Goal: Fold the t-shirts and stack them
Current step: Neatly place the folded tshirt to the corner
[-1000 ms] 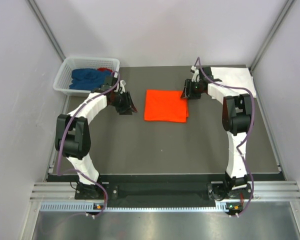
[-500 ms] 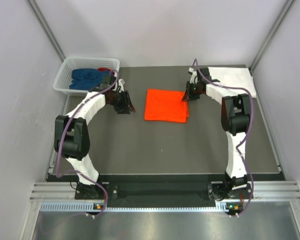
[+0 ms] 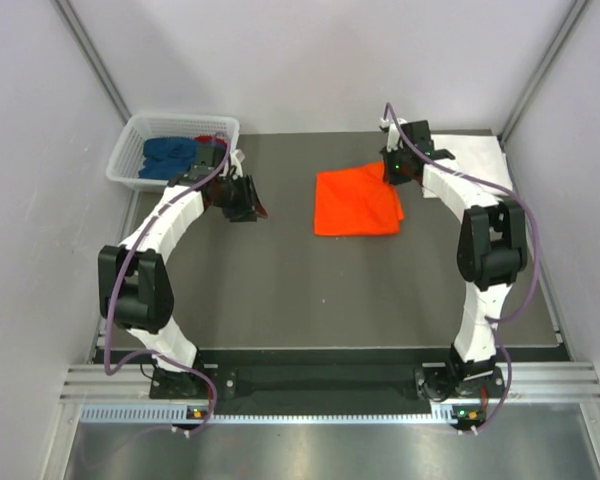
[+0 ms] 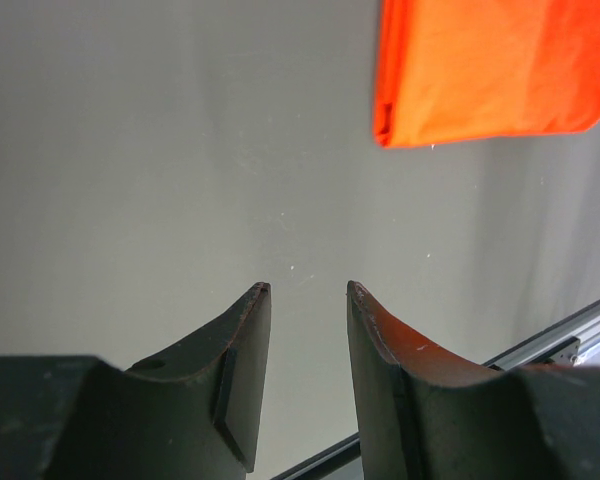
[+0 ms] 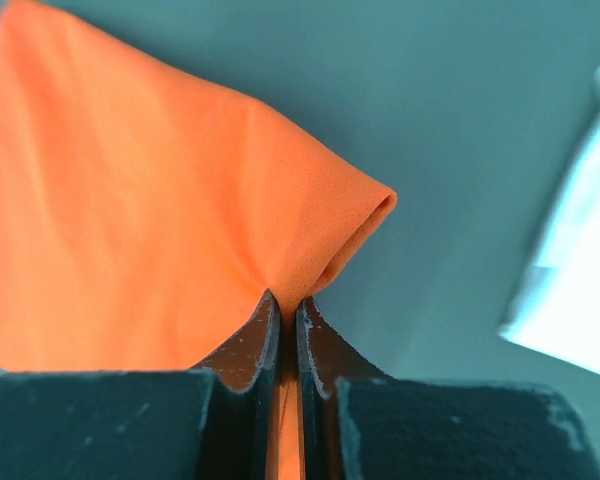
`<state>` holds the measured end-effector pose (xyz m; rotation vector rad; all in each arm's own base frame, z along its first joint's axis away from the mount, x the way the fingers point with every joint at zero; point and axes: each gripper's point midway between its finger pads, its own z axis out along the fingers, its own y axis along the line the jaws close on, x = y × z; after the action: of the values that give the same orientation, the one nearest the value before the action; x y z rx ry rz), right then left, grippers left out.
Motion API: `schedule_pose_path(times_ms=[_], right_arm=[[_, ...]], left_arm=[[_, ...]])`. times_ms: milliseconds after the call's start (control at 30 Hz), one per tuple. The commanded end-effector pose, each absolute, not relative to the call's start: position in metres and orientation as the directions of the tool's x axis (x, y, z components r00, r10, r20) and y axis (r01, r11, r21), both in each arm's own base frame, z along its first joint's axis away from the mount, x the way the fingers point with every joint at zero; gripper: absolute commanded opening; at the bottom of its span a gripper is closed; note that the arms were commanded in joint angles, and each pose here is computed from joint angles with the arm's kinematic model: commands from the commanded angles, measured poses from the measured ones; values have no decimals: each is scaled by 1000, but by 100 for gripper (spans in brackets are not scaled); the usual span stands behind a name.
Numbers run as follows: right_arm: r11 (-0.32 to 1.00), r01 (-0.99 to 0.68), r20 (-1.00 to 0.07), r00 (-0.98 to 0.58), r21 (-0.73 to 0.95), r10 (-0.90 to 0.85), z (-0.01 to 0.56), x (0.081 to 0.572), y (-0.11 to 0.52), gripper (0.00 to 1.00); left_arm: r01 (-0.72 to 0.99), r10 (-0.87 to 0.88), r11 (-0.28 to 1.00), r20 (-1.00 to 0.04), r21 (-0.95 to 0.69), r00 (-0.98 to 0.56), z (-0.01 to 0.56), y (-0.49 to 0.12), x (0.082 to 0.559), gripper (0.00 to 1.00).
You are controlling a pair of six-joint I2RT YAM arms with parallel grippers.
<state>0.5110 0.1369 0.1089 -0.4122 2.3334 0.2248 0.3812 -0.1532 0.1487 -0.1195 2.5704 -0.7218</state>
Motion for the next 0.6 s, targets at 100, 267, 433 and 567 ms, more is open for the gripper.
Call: schedule_pose_path(times_ms=[100,267,433,567], right_arm=[[927,-317,-776,-527,-199,-347,179,529,107,0],[916,-255,-738,-543,-309,-401,186,545,73,0],[914,-200,-735,-546,-352,-402,205,552,38,0],[914,-199,-734,-547,-353,-402,213,550,17,0]], left_arm=[[77,-190,866,-469,-494,-863,159,-147,378,41],[80,-186,864,-462,-497,-867,154,-148,377,41],[85,-182,860,-459,-503,-870,154,-150,378,41],[95,-183,850,-459,-518,-870,156,-153,376,41]])
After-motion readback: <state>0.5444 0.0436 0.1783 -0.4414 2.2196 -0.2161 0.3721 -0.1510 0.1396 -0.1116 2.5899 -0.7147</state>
